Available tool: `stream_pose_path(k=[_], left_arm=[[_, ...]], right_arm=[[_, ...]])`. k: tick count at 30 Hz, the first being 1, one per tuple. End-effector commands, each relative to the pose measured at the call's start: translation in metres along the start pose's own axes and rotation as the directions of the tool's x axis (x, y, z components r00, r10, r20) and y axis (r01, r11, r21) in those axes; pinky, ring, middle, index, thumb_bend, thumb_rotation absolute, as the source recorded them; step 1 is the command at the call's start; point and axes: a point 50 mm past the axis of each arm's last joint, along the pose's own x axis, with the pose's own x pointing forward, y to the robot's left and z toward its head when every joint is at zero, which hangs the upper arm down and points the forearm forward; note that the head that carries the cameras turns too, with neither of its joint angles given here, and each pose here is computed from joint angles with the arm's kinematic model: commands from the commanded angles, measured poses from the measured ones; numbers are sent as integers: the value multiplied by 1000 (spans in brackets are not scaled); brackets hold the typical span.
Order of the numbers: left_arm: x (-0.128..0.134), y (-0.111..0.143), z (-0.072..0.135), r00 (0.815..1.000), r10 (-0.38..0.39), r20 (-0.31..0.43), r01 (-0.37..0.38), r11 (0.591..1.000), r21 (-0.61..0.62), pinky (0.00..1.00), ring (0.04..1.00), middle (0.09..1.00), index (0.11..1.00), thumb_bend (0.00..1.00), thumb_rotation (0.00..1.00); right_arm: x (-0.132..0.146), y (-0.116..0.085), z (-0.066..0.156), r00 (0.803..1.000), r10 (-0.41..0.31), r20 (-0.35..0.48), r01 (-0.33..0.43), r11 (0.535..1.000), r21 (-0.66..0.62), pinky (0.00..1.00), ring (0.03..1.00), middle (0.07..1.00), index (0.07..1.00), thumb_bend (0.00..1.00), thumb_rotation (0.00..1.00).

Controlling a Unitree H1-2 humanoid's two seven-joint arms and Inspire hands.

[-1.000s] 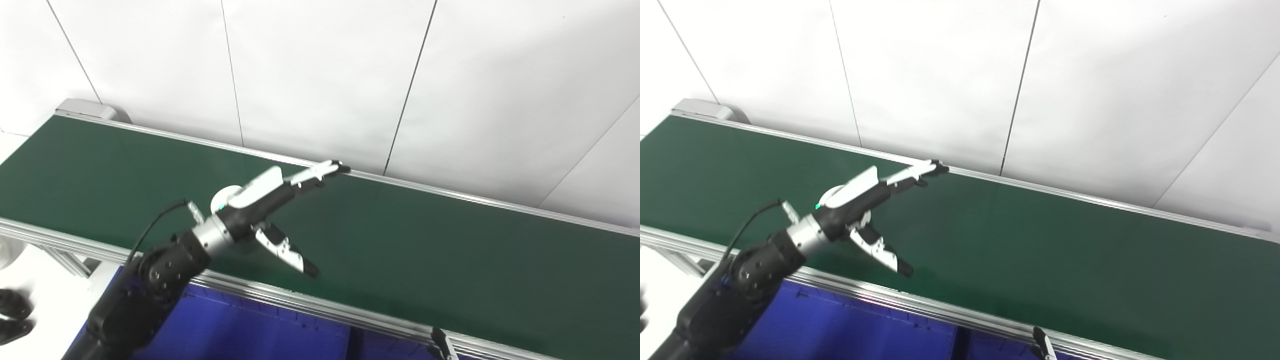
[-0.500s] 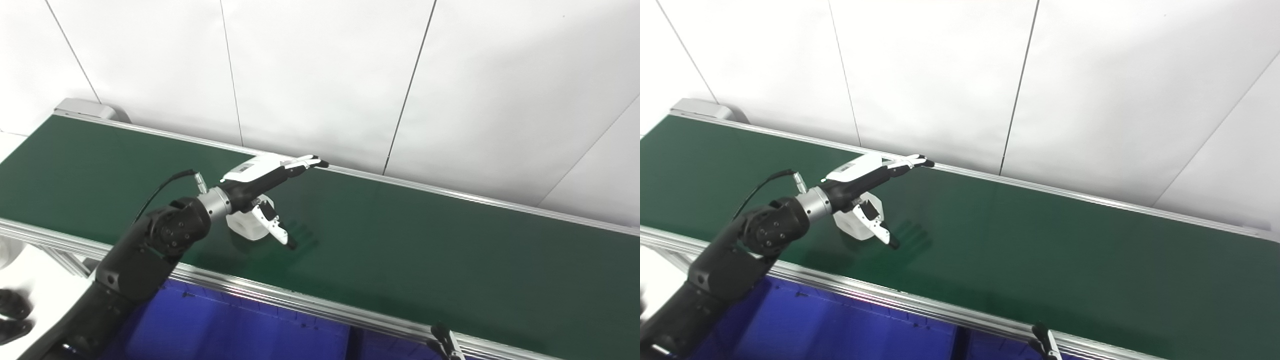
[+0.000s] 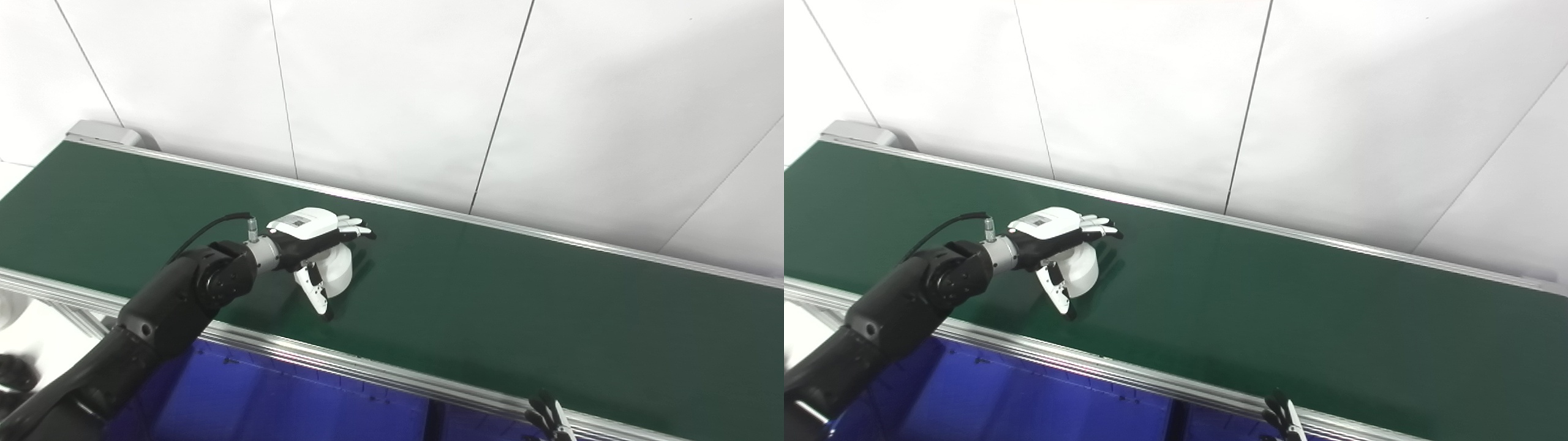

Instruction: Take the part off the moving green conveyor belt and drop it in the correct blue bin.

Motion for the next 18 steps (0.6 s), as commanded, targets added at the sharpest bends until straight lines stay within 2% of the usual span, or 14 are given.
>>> stream_pose_path(k=[1, 3, 5, 6, 7, 8, 9, 10, 11, 12, 14, 18], left_arm=[[-2, 11, -7, 999, -31, -39, 33, 999, 39, 1000, 1000, 1000, 925, 1000, 220], [-2, 5, -8, 997, -62, -37, 63, 998, 31, 1000, 1000, 1000, 916, 1000, 186], [0, -1, -9, 998, -62, -9, 62, 998, 6, 989, 974, 976, 891, 974, 132], [0, -4, -9, 998, -57, 1, 57, 998, -4, 868, 900, 916, 855, 923, 64], [2, -9, -8, 999, -54, -5, 54, 998, -28, 827, 875, 896, 844, 906, 40], [3, -13, -7, 999, -53, -12, 53, 998, -43, 670, 755, 803, 770, 748, 16], [5, -18, -4, 999, -35, -14, 34, 998, -55, 617, 714, 771, 745, 695, 8], [6, -21, -2, 1000, -20, -15, 19, 998, -61, 521, 549, 610, 612, 578, 3], [6, -23, -1, 1000, 5, -5, -5, 998, -67, 489, 493, 555, 567, 538, 1], [7, -25, 0, 1000, 22, 2, -22, 997, -71, 486, 479, 534, 513, 514, 0], [6, -27, 1, 998, 63, 19, -61, 995, -82, 476, 470, 525, 482, 501, 0], [2, -23, 4, 992, 121, 23, -118, 985, -126, 489, 473, 526, 463, 496, 0]], right_arm=[[0, -4, 7, 998, -8, 57, 8, 1000, 4, 791, 918, 955, 1000, 895, 283], [0, -5, 7, 998, -7, 58, 6, 1000, 2, 789, 915, 954, 1000, 895, 285], [0, -6, 6, 998, -6, 60, 6, 1000, 0, 786, 914, 954, 1000, 895, 288], [0, -6, 6, 998, -6, 61, 6, 1000, 0, 785, 914, 953, 1000, 895, 288], [1, -6, 6, 998, -8, 62, 8, 1000, 4, 785, 914, 953, 1000, 895, 288], [1, -7, 6, 998, -9, 63, 9, 1000, 7, 782, 915, 953, 1000, 895, 283], [1, -7, 6, 998, -9, 63, 9, 1000, 10, 780, 915, 953, 1000, 896, 281], [1, -7, 6, 998, -9, 63, 9, 1000, 12, 783, 914, 953, 1000, 895, 278], [1, -7, 6, 998, -10, 64, 9, 1000, 12, 784, 914, 953, 1000, 895, 277], [1, -7, 6, 998, -10, 64, 9, 1000, 12, 782, 912, 952, 1000, 895, 279], [1, -7, 6, 998, -16, 60, 15, 1000, 17, 778, 910, 949, 1000, 899, 279], [1, -6, 9, 998, -20, 56, 19, 1000, 11, 772, 907, 946, 1000, 897, 281]])
